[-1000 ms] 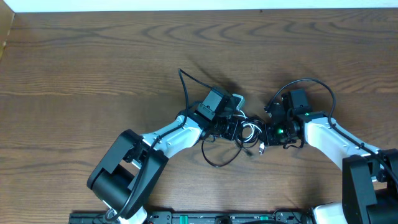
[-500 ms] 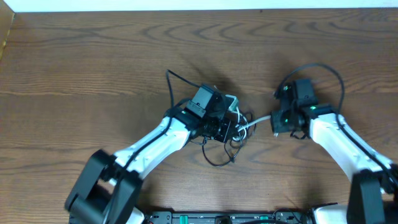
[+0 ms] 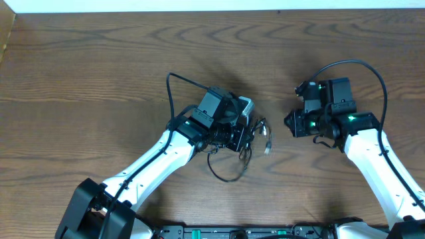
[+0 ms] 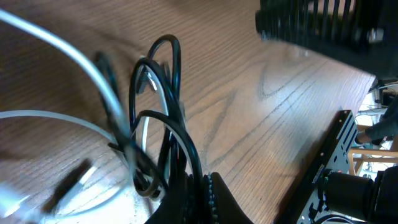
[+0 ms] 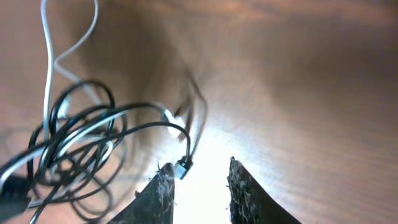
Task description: Untangle cables
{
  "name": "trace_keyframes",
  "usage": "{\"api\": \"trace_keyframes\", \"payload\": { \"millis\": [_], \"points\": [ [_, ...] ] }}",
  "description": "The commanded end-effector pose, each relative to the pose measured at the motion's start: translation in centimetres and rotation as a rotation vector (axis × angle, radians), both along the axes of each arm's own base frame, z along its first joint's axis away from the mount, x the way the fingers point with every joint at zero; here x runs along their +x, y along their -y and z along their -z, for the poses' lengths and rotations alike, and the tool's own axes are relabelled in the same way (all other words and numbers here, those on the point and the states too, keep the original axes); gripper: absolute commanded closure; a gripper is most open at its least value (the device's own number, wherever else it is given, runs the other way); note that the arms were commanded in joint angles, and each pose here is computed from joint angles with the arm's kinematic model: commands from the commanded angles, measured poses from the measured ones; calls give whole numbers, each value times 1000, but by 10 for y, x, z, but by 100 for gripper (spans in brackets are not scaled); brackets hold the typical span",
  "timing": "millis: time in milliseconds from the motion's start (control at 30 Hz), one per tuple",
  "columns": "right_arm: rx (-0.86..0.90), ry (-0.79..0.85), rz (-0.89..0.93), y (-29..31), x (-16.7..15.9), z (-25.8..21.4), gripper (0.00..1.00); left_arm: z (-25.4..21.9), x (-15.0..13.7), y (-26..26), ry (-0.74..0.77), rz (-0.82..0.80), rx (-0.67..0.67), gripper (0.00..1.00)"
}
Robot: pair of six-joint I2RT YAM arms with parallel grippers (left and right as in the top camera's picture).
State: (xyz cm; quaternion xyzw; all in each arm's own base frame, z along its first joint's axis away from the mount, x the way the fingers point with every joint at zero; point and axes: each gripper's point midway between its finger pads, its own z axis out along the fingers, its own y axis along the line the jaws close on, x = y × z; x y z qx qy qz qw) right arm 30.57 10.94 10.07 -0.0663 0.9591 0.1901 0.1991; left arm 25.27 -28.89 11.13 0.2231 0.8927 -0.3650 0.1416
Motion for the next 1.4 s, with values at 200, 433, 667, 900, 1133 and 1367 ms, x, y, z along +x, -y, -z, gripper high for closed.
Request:
{"api": "trace_keyframes", "payload": {
  "millis": [200,433,667,900,1133,1367],
  "points": [
    [35,-72,-54,-14,-21,8,74,-18,-2,7,31,41,-69,92],
    [38,-52,-54,-14,-17,7,73,-23,-8,8,42,80,-87,83],
    [38,-53,-54,-14,-17,7,73,-1,4,-11,68,-8,50,49],
    [59,-70,-51,-17,-20,6,71,14,5,-22,75,-44,112,50],
    [207,-166,-39,-47,-36,-2,71,19,11,-29,96,-75,155,50],
    [189,-222,21,-65,-45,2,71,20,12,-31,98,-80,164,49]
  ]
}}
